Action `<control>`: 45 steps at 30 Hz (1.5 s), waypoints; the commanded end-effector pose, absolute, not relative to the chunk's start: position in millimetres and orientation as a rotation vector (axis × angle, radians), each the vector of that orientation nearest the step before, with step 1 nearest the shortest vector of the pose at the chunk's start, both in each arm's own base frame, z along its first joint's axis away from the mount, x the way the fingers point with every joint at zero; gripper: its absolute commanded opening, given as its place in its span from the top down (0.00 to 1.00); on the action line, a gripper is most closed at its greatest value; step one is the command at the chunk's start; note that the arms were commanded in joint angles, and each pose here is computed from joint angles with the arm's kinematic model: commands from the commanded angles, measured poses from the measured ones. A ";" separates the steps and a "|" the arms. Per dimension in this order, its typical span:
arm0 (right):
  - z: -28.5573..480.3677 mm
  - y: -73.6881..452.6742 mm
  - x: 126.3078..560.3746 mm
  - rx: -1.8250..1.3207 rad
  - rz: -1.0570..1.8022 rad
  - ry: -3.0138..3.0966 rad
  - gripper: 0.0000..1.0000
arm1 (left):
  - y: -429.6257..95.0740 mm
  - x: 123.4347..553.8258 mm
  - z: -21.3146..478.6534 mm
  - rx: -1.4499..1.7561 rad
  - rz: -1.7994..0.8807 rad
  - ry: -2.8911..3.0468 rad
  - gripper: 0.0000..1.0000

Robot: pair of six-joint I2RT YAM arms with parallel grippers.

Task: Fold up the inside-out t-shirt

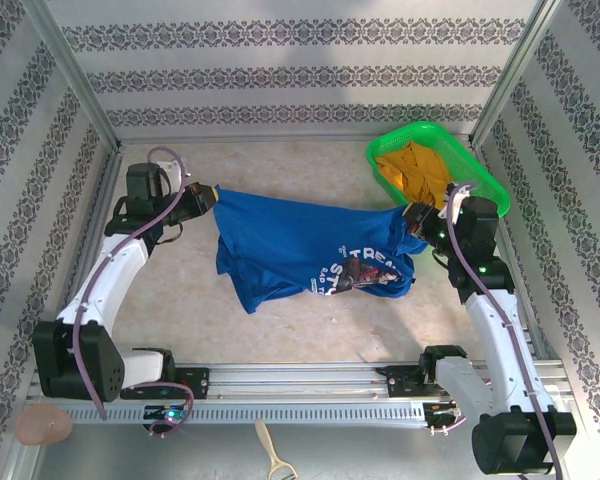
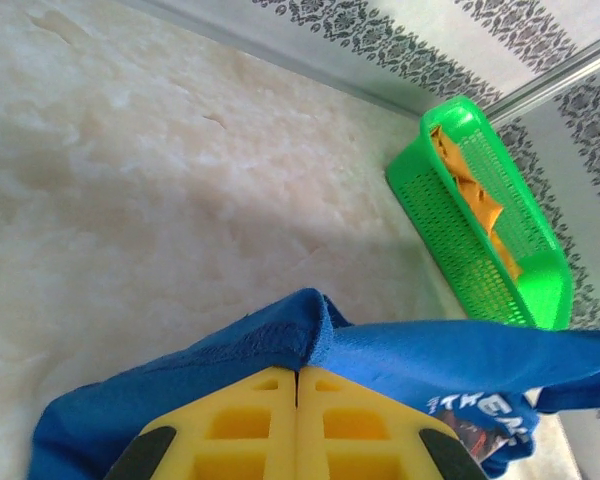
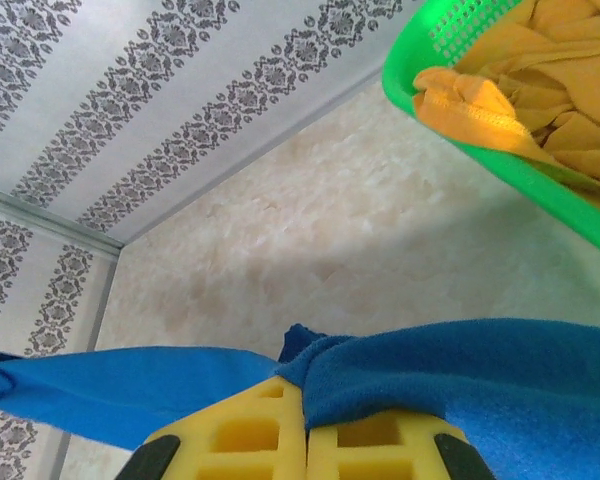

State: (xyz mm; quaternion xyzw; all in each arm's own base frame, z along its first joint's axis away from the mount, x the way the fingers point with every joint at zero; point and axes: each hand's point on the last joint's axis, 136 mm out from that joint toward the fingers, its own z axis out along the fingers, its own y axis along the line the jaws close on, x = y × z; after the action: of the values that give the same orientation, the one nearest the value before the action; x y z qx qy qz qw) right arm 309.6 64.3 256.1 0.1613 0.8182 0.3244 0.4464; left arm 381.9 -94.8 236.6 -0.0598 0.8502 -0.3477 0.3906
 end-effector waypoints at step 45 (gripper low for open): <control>214.2 48.3 344.2 0.470 0.647 2.061 1.00 | -128.1 415.1 52.7 -0.190 -0.651 2.553 0.50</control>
State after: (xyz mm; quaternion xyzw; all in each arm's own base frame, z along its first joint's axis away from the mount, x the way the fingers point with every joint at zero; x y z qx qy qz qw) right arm 336.2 47.7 193.1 0.2012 0.8460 0.2568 0.4217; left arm 421.5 -125.5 62.8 -0.0818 0.9278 -0.2521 0.2627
